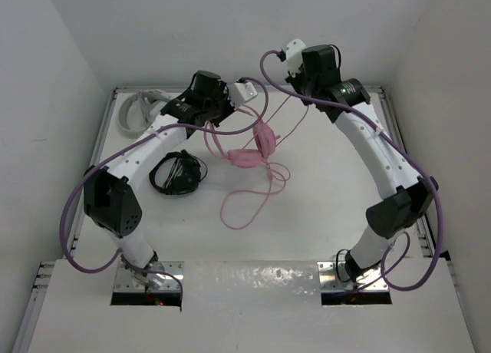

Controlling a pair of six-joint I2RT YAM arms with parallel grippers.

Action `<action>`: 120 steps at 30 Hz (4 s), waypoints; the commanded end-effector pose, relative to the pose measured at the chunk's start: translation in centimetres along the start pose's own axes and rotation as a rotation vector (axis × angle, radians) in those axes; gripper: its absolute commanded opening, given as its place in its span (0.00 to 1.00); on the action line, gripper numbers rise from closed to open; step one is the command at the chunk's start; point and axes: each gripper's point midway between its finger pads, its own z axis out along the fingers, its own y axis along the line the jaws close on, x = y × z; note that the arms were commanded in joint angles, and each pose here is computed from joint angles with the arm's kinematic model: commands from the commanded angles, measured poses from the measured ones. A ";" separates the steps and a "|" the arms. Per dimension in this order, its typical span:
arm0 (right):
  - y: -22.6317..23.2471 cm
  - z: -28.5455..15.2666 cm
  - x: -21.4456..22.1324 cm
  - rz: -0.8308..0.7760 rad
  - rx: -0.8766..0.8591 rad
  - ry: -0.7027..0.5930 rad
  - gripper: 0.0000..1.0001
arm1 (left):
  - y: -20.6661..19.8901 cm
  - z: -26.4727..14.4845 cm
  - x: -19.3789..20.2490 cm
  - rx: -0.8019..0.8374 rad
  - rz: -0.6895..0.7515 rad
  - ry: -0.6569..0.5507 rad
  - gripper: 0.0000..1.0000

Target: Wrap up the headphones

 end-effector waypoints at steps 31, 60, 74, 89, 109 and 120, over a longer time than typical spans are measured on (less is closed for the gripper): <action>8.3 4.6 -1.5 0.127 -0.553 -0.473 0.21 | -6.5 -16.4 -15.3 0.550 -0.325 -0.410 0.00; 24.3 12.3 4.4 0.546 -0.726 -0.490 0.79 | 8.7 -22.2 -23.1 0.298 -0.713 -0.773 0.00; 27.4 20.5 6.3 0.559 -0.445 -0.206 0.49 | 11.7 -26.1 -24.9 0.185 -0.742 -0.896 0.00; 33.2 4.9 10.1 -0.020 -0.730 -0.227 0.00 | 26.4 -17.1 -13.5 -0.399 -0.918 -0.771 0.00; 18.4 -4.9 3.3 -0.147 -0.288 -0.387 0.00 | 31.4 -12.4 -3.1 -0.979 -0.277 -0.315 0.00; 1.6 -6.3 -5.9 0.080 0.086 -0.519 0.00 | 15.8 -6.3 -1.3 -0.451 0.068 -0.072 0.00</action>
